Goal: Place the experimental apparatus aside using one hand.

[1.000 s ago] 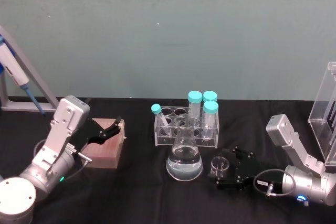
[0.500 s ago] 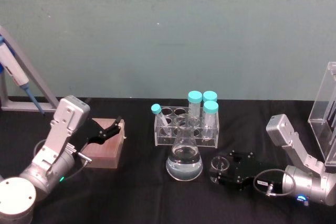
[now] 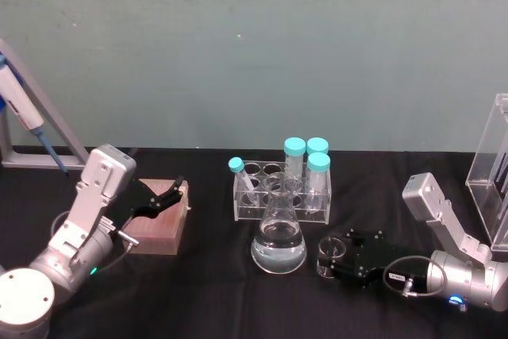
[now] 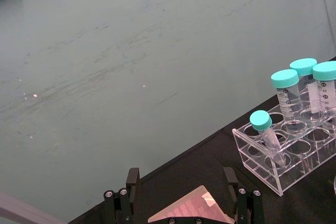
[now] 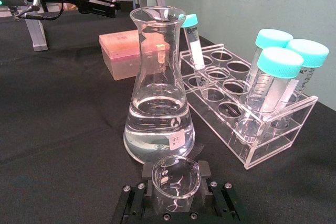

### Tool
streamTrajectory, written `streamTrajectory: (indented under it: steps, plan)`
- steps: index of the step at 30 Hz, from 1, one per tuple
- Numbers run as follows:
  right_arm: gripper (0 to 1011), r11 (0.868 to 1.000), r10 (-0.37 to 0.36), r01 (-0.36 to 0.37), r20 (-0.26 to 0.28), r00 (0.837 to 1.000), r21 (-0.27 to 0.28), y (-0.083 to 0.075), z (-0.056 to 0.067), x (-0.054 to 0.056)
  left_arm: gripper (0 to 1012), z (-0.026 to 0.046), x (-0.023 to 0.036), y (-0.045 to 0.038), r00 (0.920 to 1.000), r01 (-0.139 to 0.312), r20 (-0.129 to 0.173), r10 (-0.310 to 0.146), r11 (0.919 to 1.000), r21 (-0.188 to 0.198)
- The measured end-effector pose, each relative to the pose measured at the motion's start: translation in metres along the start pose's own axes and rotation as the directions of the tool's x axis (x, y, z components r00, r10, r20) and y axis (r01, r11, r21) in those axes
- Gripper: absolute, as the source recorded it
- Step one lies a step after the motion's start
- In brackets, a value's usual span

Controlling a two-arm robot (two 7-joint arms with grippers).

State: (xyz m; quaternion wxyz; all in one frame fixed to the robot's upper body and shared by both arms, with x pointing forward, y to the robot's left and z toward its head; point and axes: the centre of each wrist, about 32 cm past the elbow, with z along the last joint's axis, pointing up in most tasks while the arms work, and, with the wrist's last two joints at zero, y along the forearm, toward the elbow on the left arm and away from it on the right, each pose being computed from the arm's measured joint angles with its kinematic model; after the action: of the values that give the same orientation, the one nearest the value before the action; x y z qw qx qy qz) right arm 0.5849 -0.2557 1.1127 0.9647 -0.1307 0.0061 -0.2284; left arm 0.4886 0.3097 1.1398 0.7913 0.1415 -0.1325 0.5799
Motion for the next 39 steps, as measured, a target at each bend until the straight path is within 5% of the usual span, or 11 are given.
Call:
streamTrajectory:
  steps: [25,39]
  plan:
    - [508,0.997,-0.072,0.072,0.0,0.997,0.0,-0.007,0.005,0.008,1000,0.0,0.0,0.0,1.0,0.0,0.0,0.0,1.0,0.0]
    - [508,0.965,-0.261,0.261,-0.018,0.965,0.017,-0.013,0.011,0.021,1000,0.0,0.0,0.0,1.0,0.0,0.0,0.0,1.0,0.0]
